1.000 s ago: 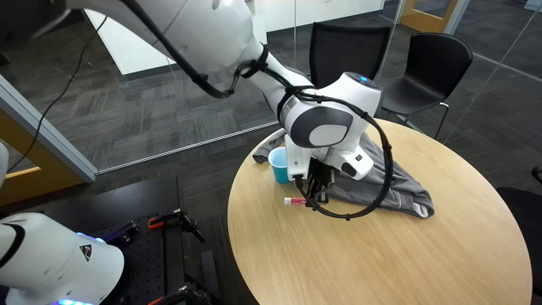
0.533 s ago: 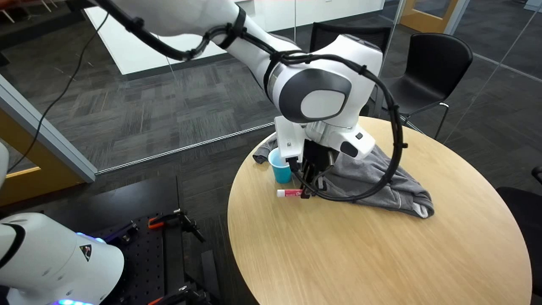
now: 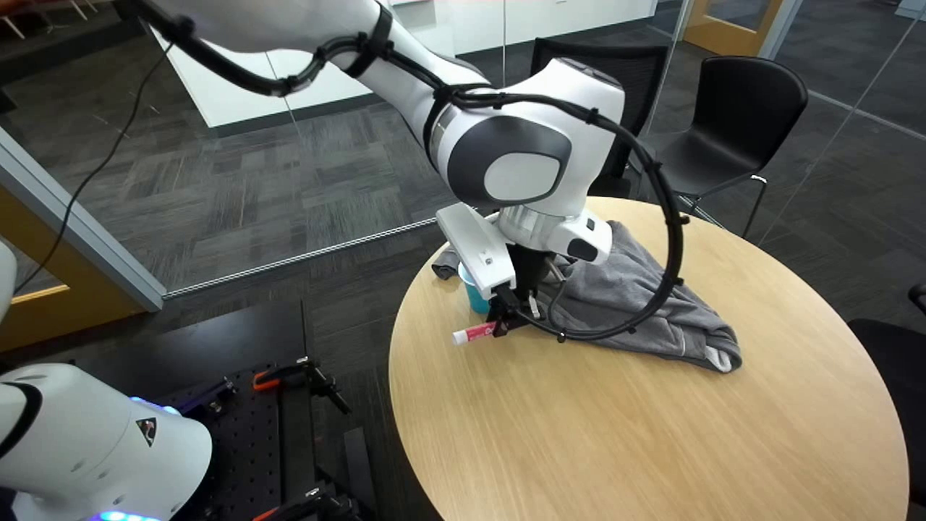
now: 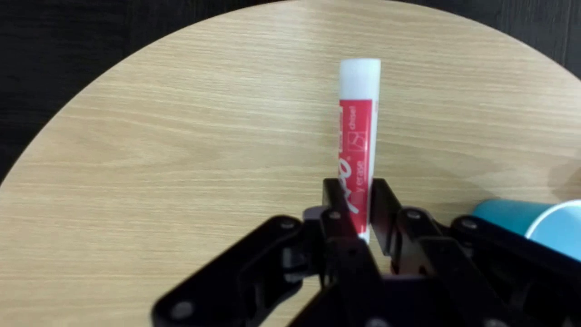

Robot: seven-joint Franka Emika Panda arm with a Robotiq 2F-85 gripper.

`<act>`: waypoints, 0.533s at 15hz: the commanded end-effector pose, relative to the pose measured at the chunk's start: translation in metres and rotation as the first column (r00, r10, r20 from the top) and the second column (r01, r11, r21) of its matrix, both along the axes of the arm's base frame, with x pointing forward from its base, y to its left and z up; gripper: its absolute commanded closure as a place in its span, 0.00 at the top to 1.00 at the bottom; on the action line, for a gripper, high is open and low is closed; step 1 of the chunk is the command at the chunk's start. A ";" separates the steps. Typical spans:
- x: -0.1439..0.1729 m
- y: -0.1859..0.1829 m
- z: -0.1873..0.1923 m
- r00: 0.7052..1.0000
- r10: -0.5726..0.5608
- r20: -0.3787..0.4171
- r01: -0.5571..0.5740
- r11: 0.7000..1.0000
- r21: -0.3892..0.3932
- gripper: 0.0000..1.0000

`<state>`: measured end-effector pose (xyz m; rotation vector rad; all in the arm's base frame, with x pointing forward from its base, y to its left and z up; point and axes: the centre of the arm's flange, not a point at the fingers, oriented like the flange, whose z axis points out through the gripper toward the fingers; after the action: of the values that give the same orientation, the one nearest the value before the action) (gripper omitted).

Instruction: Pick up the pen from the table and put it in the light blue cup.

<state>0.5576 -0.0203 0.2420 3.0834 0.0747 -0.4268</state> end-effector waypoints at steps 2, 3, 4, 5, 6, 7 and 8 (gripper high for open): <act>-0.021 -0.007 0.009 0.972 0.232 0.046 -0.235 0.967 0.098 0.05; -0.022 -0.008 0.010 0.958 0.281 0.062 -0.287 0.951 0.113 0.05; -0.022 -0.010 0.011 0.941 0.327 0.082 -0.335 0.933 0.128 0.05; -0.021 -0.011 0.012 0.925 0.368 0.098 -0.379 0.913 0.149 0.05; -0.009 -0.006 0.002 0.951 0.305 0.051 -0.309 0.945 0.107 0.05; -0.009 -0.008 0.002 0.948 0.314 0.054 -0.318 0.941 0.113 0.19; -0.009 -0.009 0.001 0.948 0.313 0.052 -0.317 0.942 0.113 0.19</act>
<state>0.5487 -0.0288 0.2431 3.1086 0.6056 -0.3661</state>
